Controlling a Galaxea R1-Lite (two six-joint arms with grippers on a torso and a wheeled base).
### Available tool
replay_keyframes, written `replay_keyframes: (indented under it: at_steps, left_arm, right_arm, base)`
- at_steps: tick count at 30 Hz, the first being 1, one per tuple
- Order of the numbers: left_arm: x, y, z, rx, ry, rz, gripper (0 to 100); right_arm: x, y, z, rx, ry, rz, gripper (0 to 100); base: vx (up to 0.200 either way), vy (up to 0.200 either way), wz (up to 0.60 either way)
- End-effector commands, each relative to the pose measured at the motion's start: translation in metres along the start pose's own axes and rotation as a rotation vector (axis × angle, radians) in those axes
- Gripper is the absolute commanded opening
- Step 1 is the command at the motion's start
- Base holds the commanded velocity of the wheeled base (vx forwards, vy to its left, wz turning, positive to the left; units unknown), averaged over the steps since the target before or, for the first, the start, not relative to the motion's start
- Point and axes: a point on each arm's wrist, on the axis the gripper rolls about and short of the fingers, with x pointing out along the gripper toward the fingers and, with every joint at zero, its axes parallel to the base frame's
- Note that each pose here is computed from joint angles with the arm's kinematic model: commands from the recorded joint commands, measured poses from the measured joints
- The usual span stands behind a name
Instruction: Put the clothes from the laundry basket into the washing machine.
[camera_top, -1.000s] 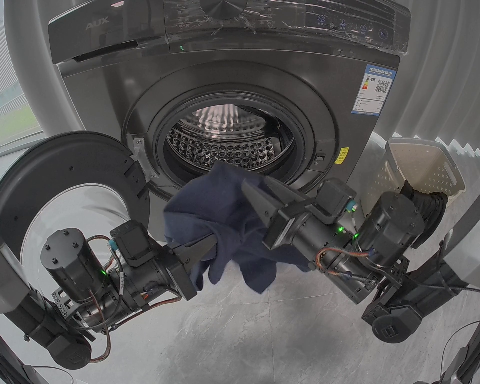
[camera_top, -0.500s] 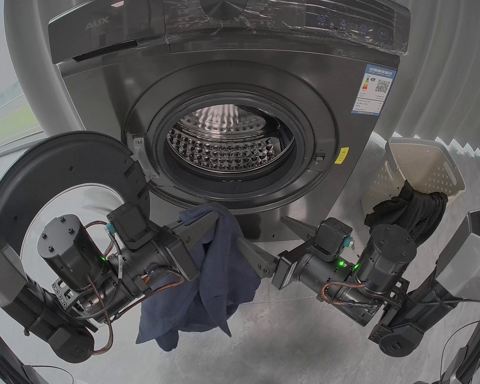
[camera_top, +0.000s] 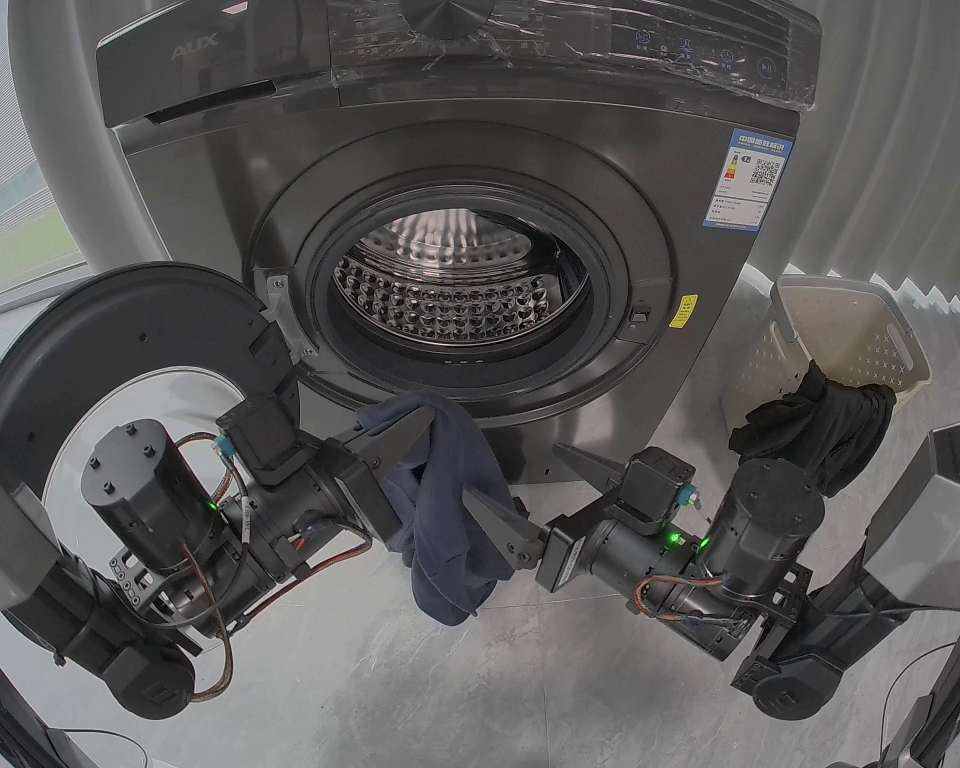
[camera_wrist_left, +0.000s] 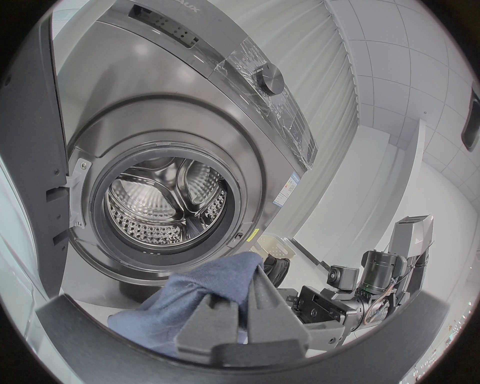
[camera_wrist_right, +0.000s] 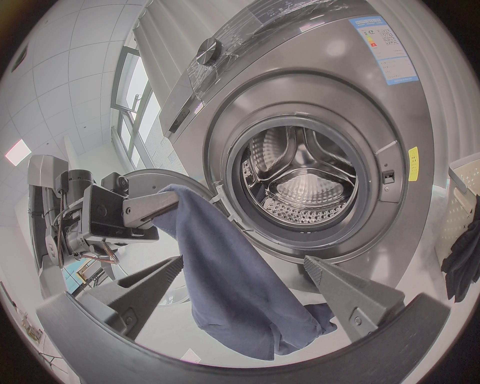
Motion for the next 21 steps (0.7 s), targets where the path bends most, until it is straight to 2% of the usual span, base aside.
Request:
replay_keyframes:
  at_steps: [1,7,14,16,18,19,21]
  left_arm:
    - [0.005,0.001,-0.003,-0.001,0.003,0.003,0]
    - [0.011,0.004,-0.009,-0.001,0.015,0.008,0]
    - [0.012,0.004,-0.009,0.000,0.010,0.007,0]
    - [0.014,0.004,-0.006,0.002,-0.003,0.012,0]
    - [0.014,0.004,-0.006,0.002,-0.003,0.014,0]
    - [0.014,0.004,-0.005,0.002,-0.012,0.022,0]
    - [0.013,0.003,-0.003,0.003,-0.016,0.021,0]
  right_arm:
    - [0.008,0.001,-0.010,-0.001,0.014,0.003,100]
    - [0.025,0.008,-0.010,-0.005,-0.020,0.028,100]
    - [0.037,0.011,-0.017,-0.014,-0.021,0.037,100]
    - [0.043,0.004,-0.026,-0.024,-0.003,0.019,100]
    - [0.044,0.004,-0.027,-0.024,-0.002,0.017,100]
    - [0.047,-0.002,-0.036,-0.027,0.014,0.004,100]
    - [0.048,-0.009,-0.040,-0.030,0.022,-0.005,100]
  base:
    - [0.000,0.000,0.00]
    - [0.000,0.000,0.00]
    - [0.000,0.000,0.00]
    - [0.000,0.000,0.00]
    - [0.000,0.000,0.00]
    - [0.000,0.000,0.00]
    - [0.000,0.000,0.00]
